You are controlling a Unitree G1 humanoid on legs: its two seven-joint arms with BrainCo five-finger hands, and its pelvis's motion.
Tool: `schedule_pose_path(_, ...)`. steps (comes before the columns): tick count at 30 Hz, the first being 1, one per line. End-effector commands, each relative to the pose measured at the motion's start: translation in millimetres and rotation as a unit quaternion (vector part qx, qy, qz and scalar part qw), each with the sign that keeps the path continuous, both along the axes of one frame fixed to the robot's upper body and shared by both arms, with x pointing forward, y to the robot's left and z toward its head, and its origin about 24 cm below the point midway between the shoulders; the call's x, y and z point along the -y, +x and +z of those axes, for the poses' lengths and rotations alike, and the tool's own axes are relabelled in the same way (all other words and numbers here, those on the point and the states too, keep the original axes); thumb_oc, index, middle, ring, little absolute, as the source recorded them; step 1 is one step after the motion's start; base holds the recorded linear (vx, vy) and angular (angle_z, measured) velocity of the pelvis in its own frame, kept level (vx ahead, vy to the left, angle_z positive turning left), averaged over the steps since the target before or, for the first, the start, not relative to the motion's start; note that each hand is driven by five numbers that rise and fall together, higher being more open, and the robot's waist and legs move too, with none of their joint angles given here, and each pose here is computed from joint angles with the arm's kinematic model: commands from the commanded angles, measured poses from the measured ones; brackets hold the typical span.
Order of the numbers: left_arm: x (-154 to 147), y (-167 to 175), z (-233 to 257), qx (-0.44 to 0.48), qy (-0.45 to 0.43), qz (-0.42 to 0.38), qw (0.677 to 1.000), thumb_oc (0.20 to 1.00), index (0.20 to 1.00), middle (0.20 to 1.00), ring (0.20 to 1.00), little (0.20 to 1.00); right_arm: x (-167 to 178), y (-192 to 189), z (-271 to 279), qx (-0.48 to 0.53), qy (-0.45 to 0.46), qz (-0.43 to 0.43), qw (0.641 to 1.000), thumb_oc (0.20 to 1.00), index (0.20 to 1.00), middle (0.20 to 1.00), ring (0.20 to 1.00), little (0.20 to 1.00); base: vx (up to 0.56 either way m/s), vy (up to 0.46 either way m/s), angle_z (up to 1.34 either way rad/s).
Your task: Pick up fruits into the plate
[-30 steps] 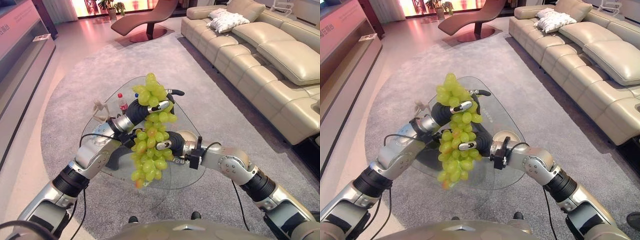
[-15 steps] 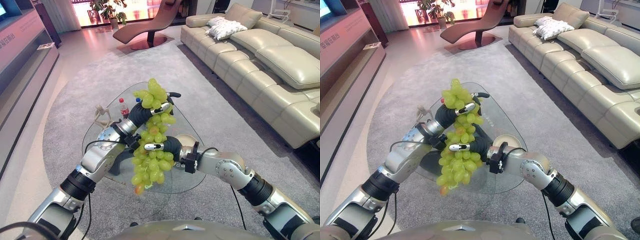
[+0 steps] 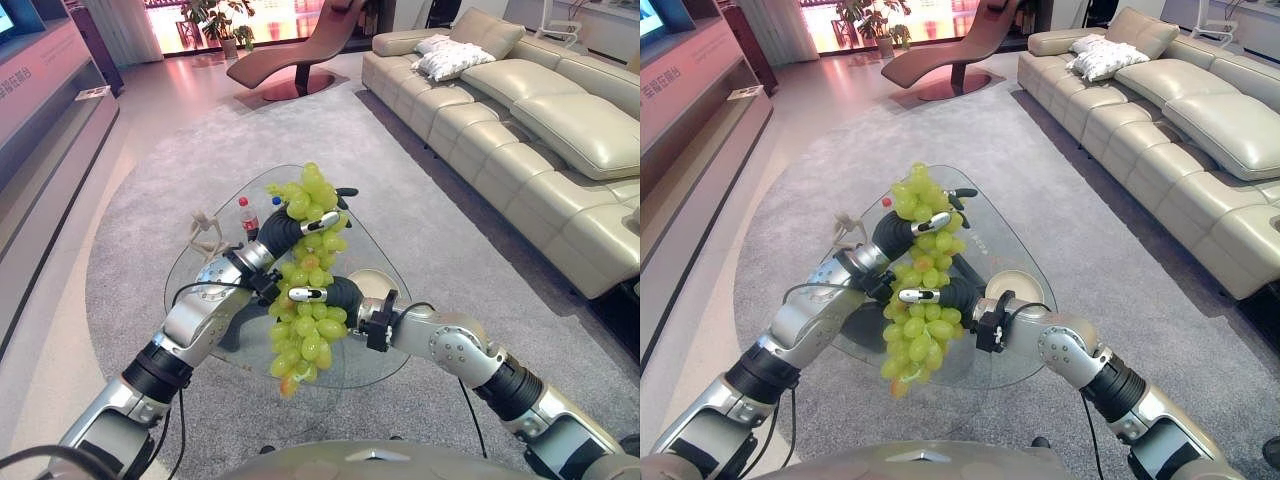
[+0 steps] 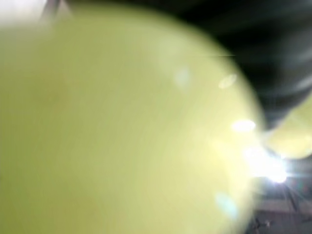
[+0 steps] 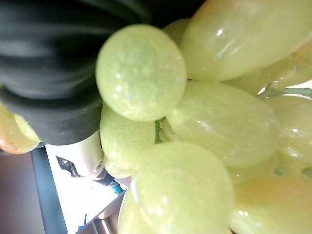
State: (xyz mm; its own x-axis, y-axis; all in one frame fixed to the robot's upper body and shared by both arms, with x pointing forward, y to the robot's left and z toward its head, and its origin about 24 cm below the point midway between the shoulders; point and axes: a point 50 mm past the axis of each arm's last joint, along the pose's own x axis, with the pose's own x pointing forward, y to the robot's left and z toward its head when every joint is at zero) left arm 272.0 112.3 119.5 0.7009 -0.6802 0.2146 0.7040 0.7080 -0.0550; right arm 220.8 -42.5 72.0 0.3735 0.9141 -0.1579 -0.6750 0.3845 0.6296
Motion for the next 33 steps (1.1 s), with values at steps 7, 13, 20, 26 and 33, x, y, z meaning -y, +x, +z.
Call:
schedule_pose_path(7,-14.5,12.0,7.5,0.015,0.014,0.018,1.000,1.000,1.000,1.000,1.000,1.000,2.3,25.2,63.4,0.063,0.185,-0.066,0.979,0.200,0.200,0.200,0.200,0.200,0.00,0.002,0.01)
schedule_pose_path(13,-41.3,11.5,-11.7,-0.014,0.054,0.068,0.996,1.000,1.000,1.000,1.000,1.000,26.3,34.6,53.8,0.059,0.179,-0.130,0.974,0.200,0.200,0.200,0.200,0.200,0.02,0.020,0.05)
schedule_pose_path(20,-76.5,1.1,-49.4,-0.062,0.096,0.147,0.983,1.000,1.000,1.000,1.000,1.000,69.4,49.0,44.0,0.063,0.164,-0.225,0.959,0.200,0.200,0.200,0.200,0.200,0.02,0.006,0.03)
schedule_pose_path(26,-104.4,-9.1,-93.9,-0.132,0.133,0.247,0.951,1.000,1.000,1.000,1.000,1.000,110.0,60.6,24.6,0.059,0.083,-0.310,0.945,0.200,0.200,0.200,0.200,0.200,0.01,0.000,0.01)
schedule_pose_path(33,-133.4,-18.1,-150.2,-0.229,0.235,0.378,0.866,1.000,1.000,1.000,1.000,1.000,155.7,88.1,2.1,0.103,-0.089,-0.399,0.907,0.200,0.200,0.200,0.200,0.200,-0.17,-0.042,0.06)
